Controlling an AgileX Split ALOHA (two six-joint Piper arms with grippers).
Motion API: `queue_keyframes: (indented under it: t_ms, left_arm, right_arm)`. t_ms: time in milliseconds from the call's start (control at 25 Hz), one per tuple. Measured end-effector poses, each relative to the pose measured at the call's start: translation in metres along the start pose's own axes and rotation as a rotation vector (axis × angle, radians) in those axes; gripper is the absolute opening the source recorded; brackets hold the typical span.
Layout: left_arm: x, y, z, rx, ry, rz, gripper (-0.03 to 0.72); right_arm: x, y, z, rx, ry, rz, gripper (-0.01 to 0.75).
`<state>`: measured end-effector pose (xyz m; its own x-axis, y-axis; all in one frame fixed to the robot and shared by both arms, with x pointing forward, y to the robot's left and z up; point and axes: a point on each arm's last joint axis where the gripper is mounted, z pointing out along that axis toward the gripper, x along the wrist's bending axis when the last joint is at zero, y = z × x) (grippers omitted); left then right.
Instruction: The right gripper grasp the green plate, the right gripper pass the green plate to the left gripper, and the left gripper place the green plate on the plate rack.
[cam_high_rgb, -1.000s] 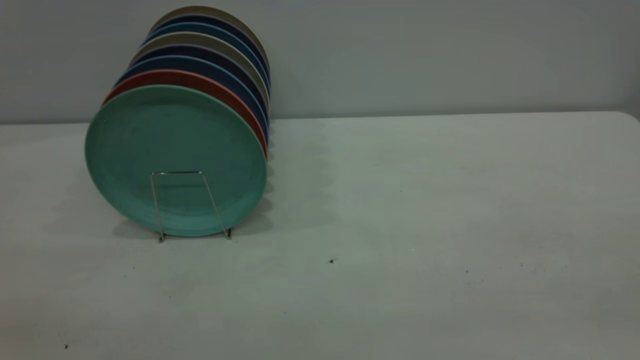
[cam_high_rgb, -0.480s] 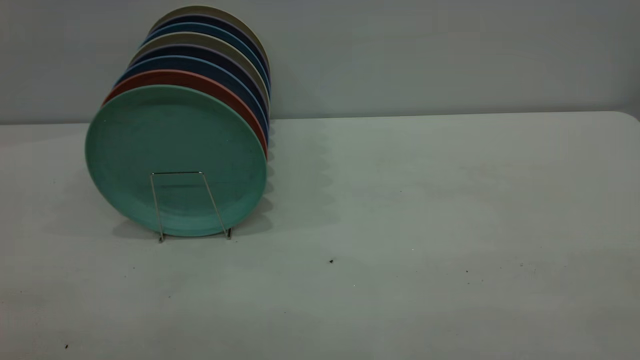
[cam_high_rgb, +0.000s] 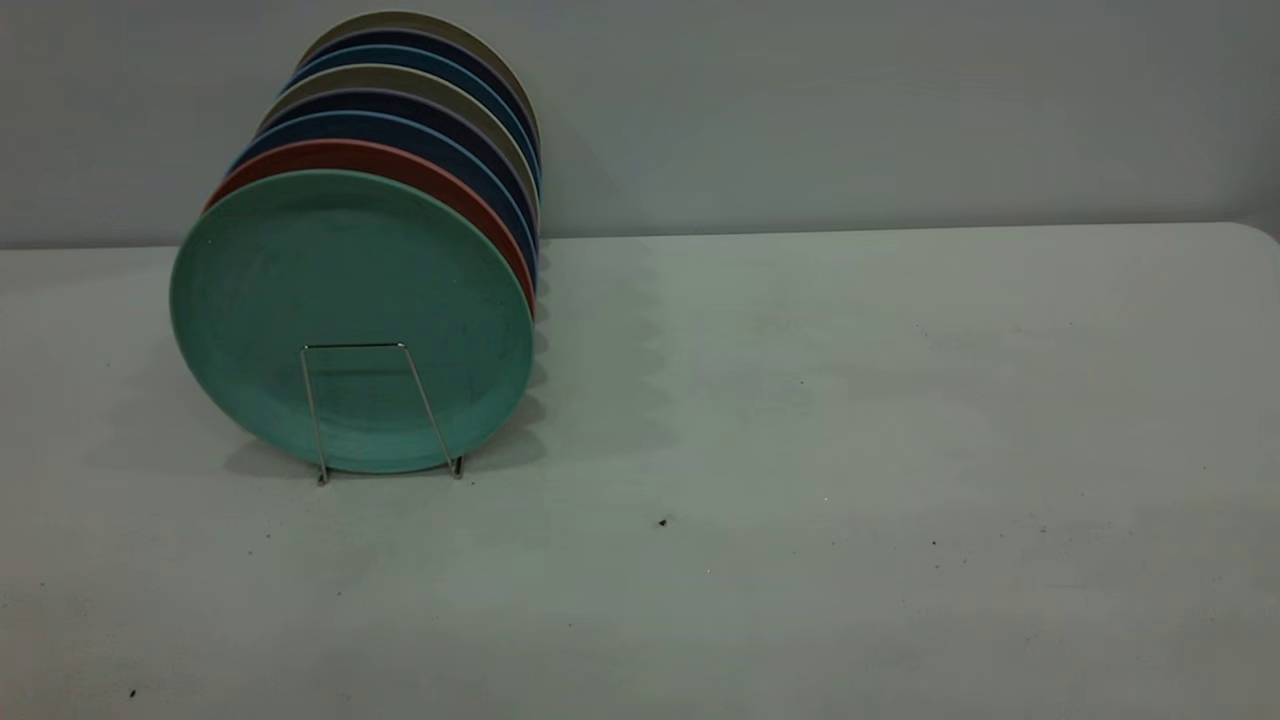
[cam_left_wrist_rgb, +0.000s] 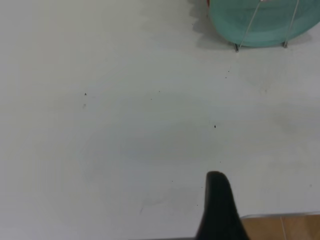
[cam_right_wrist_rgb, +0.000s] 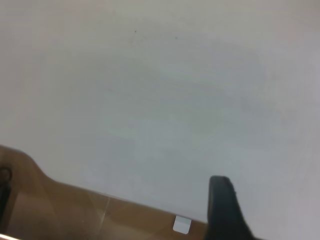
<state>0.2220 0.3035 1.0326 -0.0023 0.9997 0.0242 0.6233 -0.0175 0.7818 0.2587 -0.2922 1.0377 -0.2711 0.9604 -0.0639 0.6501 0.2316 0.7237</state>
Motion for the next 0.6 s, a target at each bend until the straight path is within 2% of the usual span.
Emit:
queue_keyframes:
  t_ms: [240, 600]
  left_arm:
    - [0.0, 0.0, 0.0, 0.0, 0.0, 0.0, 0.536]
    - [0.0, 0.0, 0.0, 0.0, 0.0, 0.0, 0.536]
  right_arm:
    - [0.0, -0.001, -0.001, -0.01, -0.003, 0.002, 0.475]
    - [0.003, -0.016, -0.02, -0.179, -0.072, 0.035, 0.475]
